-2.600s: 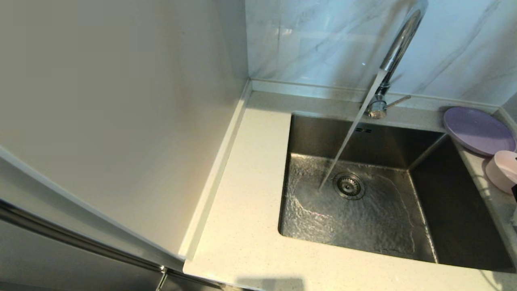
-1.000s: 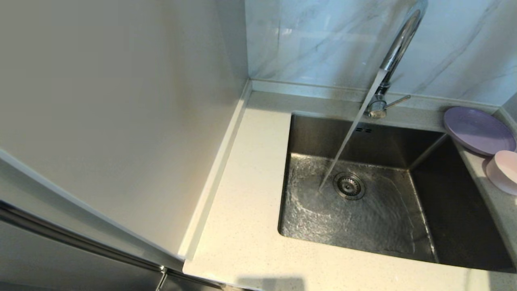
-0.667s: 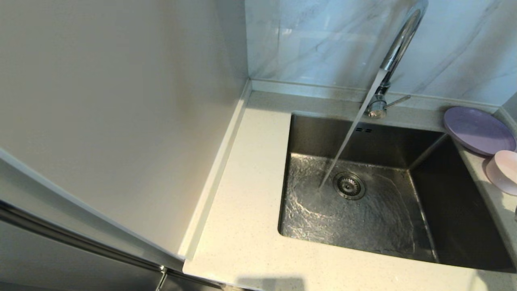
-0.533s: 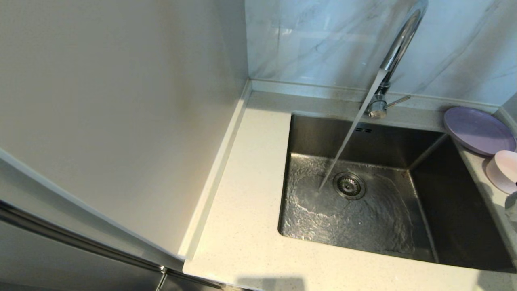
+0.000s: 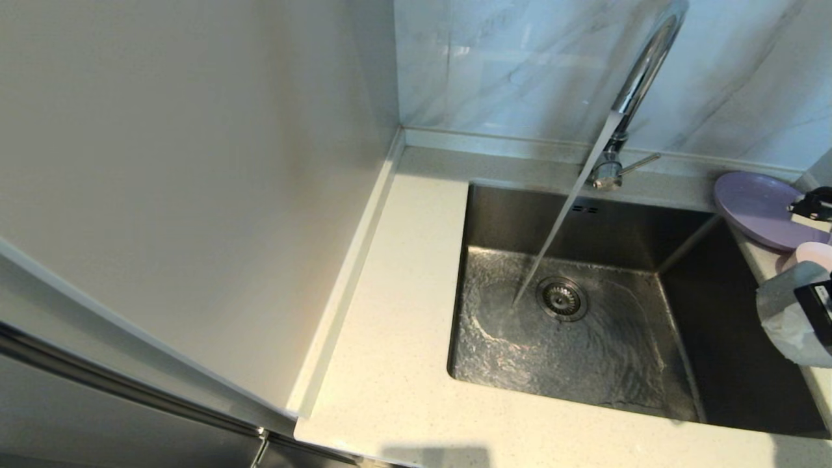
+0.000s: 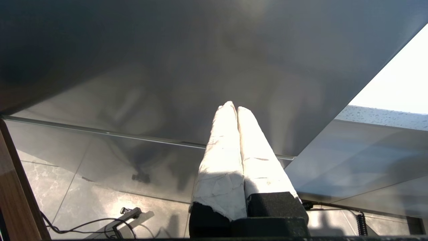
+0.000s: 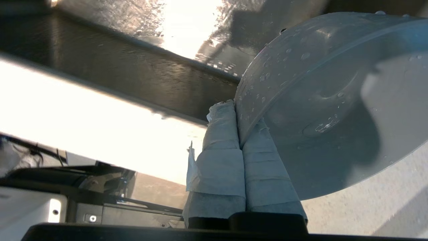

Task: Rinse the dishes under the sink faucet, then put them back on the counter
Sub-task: Rinse the bowl

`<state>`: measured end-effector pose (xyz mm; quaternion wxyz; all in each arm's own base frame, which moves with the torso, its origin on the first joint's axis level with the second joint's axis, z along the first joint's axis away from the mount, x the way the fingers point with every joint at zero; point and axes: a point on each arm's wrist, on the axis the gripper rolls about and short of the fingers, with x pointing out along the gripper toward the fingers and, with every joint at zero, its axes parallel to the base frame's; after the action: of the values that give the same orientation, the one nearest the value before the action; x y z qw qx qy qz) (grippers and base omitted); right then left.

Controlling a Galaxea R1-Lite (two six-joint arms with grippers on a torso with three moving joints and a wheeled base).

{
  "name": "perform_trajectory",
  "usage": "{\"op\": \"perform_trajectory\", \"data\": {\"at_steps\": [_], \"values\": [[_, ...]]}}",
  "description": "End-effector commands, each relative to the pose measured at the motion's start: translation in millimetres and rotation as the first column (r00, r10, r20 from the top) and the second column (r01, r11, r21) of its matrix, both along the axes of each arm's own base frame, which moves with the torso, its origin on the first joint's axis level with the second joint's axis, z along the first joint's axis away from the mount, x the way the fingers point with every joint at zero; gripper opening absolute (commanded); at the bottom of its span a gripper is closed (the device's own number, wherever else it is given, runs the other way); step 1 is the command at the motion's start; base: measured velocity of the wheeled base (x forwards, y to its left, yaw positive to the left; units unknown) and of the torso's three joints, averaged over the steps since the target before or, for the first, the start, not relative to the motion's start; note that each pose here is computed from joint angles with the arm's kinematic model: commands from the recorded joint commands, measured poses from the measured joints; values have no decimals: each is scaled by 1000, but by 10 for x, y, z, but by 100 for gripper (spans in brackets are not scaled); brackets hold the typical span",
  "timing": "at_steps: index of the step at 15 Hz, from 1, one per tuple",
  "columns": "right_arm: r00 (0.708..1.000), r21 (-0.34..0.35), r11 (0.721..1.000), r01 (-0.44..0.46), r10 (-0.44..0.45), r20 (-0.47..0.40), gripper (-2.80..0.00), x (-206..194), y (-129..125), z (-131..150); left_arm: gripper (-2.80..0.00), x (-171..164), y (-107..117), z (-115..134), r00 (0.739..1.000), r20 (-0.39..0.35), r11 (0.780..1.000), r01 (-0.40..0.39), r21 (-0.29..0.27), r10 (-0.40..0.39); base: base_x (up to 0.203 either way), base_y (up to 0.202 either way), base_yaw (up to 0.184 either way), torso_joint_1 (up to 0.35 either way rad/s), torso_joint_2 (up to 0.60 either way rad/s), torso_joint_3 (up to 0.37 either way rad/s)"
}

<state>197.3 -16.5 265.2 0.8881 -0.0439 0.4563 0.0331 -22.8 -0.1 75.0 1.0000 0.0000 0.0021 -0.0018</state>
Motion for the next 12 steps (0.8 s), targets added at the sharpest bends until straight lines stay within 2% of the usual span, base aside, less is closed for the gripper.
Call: {"op": "perform_trajectory", "data": {"at_steps": [1,4,6,9,12], "values": [[996,-2,996,-90,90,17,-280,-53,176,40,-280,0,0,0,1000,0,1000,0,0,0,0,0,0,0,0,0],[975,-5,976,-220,220,35,-280,-100,425,76,-280,0,0,0,1000,0,1000,0,0,0,0,0,0,0,0,0],[946,-8,948,-318,318,59,-280,-148,613,105,-280,0,0,0,1000,0,1000,0,0,0,0,0,0,0,0,0],[883,-14,889,-458,456,114,-280,-219,894,149,-280,0,0,0,1000,0,1000,0,0,0,0,0,0,0,0,0],[816,-19,830,-558,553,168,-280,-277,1105,187,-280,0,0,0,1000,0,1000,0,0,0,0,0,0,0,0,0]]}}
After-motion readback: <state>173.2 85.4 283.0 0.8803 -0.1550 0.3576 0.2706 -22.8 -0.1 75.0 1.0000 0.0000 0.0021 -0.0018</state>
